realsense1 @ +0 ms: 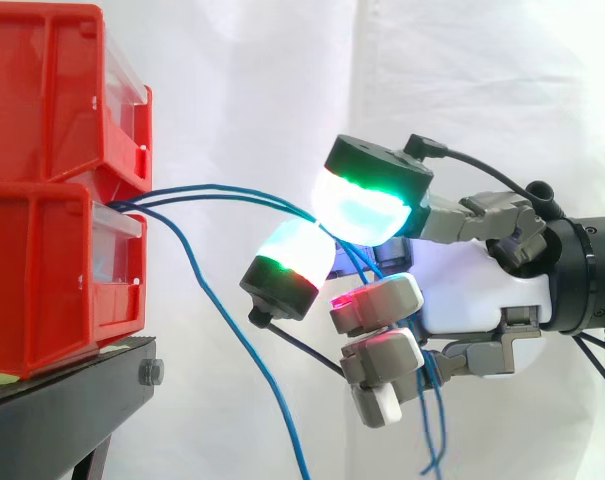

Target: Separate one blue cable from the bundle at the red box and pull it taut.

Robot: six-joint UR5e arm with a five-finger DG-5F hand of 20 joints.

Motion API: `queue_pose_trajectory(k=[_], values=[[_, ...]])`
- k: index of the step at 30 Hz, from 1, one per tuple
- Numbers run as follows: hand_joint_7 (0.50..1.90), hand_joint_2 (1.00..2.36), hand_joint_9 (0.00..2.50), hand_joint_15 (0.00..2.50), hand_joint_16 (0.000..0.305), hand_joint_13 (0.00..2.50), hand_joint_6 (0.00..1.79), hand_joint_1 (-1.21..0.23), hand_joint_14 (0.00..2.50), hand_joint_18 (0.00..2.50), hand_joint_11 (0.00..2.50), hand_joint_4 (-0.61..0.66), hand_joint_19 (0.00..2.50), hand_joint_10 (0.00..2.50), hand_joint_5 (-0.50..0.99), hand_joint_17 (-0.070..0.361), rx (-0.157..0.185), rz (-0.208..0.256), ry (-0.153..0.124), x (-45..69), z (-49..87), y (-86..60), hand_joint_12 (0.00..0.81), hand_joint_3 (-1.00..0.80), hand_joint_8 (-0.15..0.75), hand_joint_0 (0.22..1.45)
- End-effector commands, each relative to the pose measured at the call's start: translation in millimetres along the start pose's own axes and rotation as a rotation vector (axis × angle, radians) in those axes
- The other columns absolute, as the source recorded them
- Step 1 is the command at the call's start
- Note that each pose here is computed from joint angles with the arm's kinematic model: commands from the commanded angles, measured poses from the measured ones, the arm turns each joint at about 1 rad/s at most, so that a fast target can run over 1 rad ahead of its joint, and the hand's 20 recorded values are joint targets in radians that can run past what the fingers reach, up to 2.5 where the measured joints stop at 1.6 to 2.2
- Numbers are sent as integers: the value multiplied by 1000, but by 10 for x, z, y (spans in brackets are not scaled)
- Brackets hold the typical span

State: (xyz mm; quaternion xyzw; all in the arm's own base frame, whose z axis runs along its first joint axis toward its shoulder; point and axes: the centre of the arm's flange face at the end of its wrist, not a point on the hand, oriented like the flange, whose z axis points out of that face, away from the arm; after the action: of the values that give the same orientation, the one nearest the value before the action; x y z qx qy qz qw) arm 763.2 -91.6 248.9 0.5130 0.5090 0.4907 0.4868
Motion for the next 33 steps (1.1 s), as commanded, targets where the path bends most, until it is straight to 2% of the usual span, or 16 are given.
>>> queue_pose_trajectory(k=[1, 4, 10, 12, 14, 21, 22, 24, 27, 28, 30, 33], values=[[985, 1014, 1213, 1149, 57, 1153, 806, -563, 31, 797, 1337, 90, 971, 25, -204, 129, 1, 0, 0, -2, -2, -8, 357, -265, 279, 596], [1081, 1014, 1219, 1157, 57, 1157, 742, -494, 32, 796, 1293, 77, 992, 26, -173, 129, 1, 0, 0, -2, -2, -8, 357, -265, 281, 602], [1155, 1013, 1236, 1150, 57, 1163, 698, -470, 32, 790, 1284, 79, 995, 29, -149, 128, 1, 0, 0, -2, -2, -8, 355, -283, 279, 607], [1162, 1011, 1240, 1159, 57, 1160, 696, -495, 32, 787, 1288, 71, 990, 29, -148, 127, 1, 0, 0, -2, -2, -8, 354, -350, 285, 581], [1141, 1000, 1248, 1152, 60, 1176, 704, -510, 31, 812, 1282, 90, 982, 28, -148, 134, 1, 0, 0, -2, -2, -8, 369, -500, 298, 530], [1051, 1000, 1268, 1135, 67, 1202, 754, -659, 29, 878, 1278, 123, 931, 24, -156, 151, 1, 0, 0, -3, -7, -4, 412, -500, 326, 446], [1040, 1000, 1267, 1136, 67, 1192, 767, -747, 29, 876, 1296, 119, 923, 23, -158, 151, 1, 0, 0, -2, -2, -8, 405, -500, 327, 444], [1036, 1000, 1234, 1142, 63, 1178, 778, -852, 31, 844, 1309, 109, 927, 24, -168, 142, 1, 0, 0, -2, -2, -8, 391, -500, 303, 474], [1041, 1000, 1206, 1144, 58, 1144, 787, -919, 33, 804, 1333, 86, 913, 25, -179, 130, 1, 0, 0, -2, -2, -8, 357, -500, 272, 548], [1054, 1000, 1199, 1145, 55, 1135, 792, -914, 34, 789, 1339, 70, 915, 28, -183, 125, 3, 0, 0, -3, -6, -15, 347, -500, 260, 618], [1036, 1000, 1198, 1151, 55, 1132, 806, -894, 34, 793, 1344, 64, 914, 26, -187, 123, 1, 0, 0, -3, -7, -4, 344, -500, 259, 671], [1031, 1008, 1217, 1162, 54, 1137, 812, -829, 34, 797, 1343, 56, 947, 26, -186, 121, 3, 0, 0, -3, -6, -15, 342, -394, 264, 661]])
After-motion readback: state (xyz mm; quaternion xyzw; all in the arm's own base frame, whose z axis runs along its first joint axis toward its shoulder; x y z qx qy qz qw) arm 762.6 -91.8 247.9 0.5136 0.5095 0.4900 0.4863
